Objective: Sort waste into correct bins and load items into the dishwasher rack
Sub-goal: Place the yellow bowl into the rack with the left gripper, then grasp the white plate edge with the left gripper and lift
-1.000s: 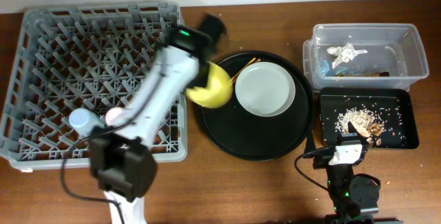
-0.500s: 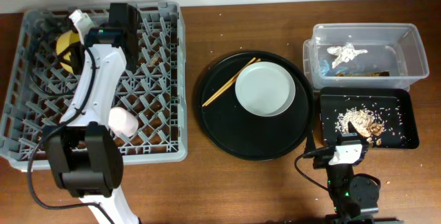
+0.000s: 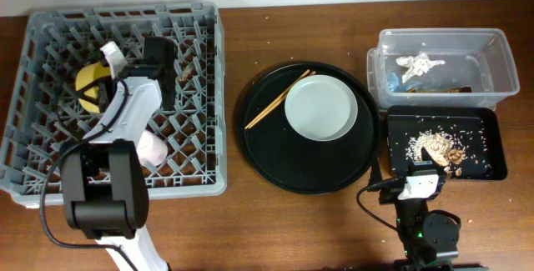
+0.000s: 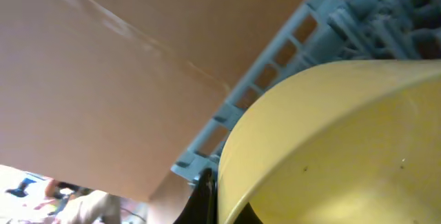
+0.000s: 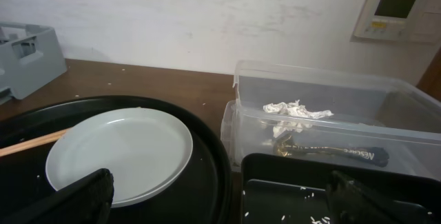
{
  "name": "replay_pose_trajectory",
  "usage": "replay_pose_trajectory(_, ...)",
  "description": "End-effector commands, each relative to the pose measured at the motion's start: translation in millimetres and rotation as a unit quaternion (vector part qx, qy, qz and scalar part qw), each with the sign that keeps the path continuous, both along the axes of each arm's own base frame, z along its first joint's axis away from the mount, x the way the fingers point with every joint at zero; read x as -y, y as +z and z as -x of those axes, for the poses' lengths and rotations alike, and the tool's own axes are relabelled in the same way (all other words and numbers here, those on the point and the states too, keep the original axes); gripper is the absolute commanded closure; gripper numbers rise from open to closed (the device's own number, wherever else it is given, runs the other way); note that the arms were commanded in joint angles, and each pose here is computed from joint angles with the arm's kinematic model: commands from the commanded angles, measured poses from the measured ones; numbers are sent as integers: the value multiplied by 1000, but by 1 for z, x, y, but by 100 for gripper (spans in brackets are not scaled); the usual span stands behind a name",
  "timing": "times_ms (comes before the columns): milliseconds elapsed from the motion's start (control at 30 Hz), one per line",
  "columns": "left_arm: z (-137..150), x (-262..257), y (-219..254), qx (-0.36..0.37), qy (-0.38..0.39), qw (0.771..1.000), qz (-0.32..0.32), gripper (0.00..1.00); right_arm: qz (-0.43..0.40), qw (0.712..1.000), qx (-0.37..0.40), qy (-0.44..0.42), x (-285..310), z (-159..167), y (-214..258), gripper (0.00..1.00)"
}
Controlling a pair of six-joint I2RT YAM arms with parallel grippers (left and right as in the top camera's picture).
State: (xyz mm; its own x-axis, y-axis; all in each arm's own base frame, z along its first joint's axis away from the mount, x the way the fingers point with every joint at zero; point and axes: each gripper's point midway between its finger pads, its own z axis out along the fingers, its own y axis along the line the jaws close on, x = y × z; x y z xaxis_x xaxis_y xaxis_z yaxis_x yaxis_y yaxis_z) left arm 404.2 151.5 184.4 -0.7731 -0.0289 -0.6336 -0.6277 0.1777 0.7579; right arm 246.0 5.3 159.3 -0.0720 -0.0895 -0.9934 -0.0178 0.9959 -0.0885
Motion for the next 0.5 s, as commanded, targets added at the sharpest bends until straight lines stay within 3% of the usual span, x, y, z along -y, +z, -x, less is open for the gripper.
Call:
replay_pose_trajectory(0, 0, 1, -8, -23, -8, 1000, 14, 100, 2, 1000, -3, -1, 1, 0, -4, 2)
replay_pose_trajectory(167, -6, 22, -39, -52, -49, 992, 101, 99, 2, 1000, -3, -1, 1, 0, -4, 2)
replay_pose_trajectory(200, -5, 33, -47, -71, -62, 988, 123, 95, 2, 1000, -3, -1, 1, 0, -4, 1)
replay_pose_trajectory(267, 2, 50, -57, -111, -80, 980, 147, 63, 2, 1000, -3, -1, 1, 0, -4, 2)
replay_pose_trajectory(333, 5, 74, -64, -142, -107, 970, 167, 45, 2, 1000, -3, -1, 1, 0, -4, 1)
replay_pose_trajectory(400, 7, 98, -67, -159, -133, 958, 199, 34, 2, 1000, -3, -1, 1, 0, -4, 2)
replay_pose_trajectory(467, 7, 140, -58, -164, -176, 927, 288, 29, 2, 1000, -3, -1, 1, 0, -4, 2)
